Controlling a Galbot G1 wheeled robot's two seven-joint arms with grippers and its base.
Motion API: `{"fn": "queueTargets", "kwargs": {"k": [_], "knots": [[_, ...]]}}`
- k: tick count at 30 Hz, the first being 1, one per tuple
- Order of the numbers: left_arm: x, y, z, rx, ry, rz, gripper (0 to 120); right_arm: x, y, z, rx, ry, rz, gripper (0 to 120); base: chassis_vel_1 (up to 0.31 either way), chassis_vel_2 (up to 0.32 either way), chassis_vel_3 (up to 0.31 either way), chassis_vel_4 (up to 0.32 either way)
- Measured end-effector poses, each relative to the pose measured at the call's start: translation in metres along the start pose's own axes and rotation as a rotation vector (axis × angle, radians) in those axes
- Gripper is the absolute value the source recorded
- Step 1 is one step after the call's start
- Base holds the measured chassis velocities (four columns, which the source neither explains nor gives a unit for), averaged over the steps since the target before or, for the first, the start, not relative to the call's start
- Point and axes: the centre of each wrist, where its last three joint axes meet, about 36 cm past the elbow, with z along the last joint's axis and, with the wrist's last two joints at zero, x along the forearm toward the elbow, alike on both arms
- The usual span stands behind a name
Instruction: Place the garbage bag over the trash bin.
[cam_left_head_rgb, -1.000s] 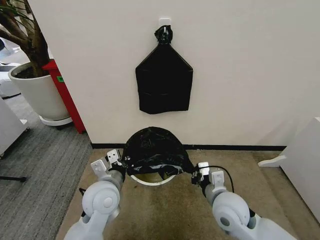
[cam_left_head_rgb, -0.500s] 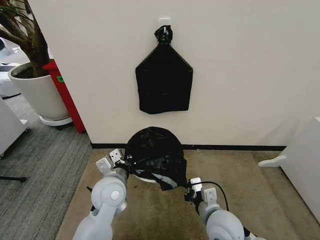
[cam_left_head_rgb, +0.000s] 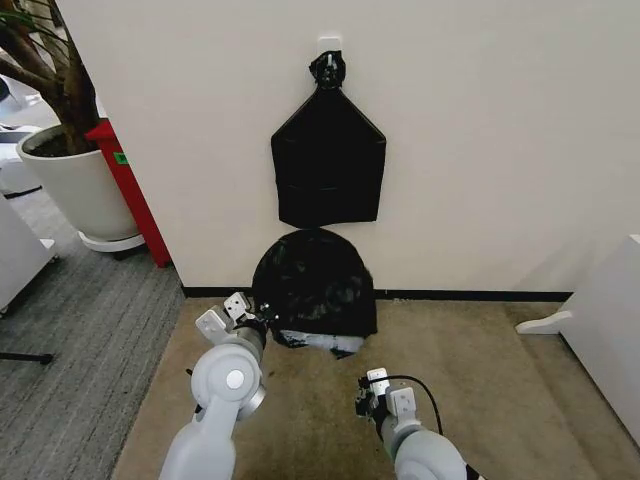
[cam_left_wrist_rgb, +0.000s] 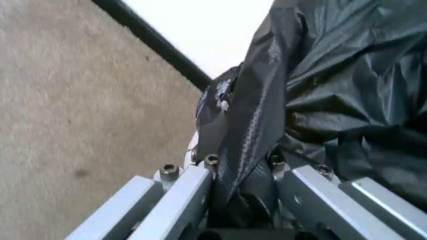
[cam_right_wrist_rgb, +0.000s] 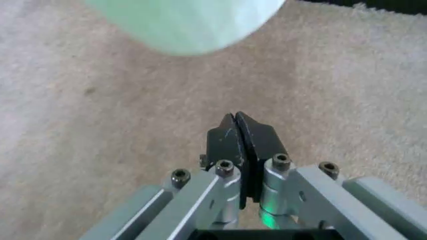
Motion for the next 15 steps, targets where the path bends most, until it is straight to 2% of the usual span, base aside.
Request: {"fn": "queueTargets", "kwargs": {"k": [8, 11, 12, 15], "knots": [[0.0, 0.01, 0.004, -0.019, -0.006, -0.027, 1, 0.004, -0.009, 0.002, 0.006, -0.012, 0.043, 0, 0.0, 0.0, 0.0, 0.0], [-0.002, 0.013, 0.002, -0.025, -0.017, -0.032, 1, 0.009, -0.013, 0.002, 0.004, -0.017, 0.05, 4, 0.0, 0.0, 0.0, 0.0], [-0.005, 0.015, -0.001, -0.03, -0.032, -0.036, 1, 0.015, -0.016, 0.001, -0.002, -0.026, 0.056, 12, 0.0, 0.0, 0.0, 0.0], [-0.011, 0.018, -0.008, -0.037, -0.063, -0.045, 1, 0.023, -0.018, -0.004, -0.017, -0.049, 0.062, 22, 0.0, 0.0, 0.0, 0.0]]}}
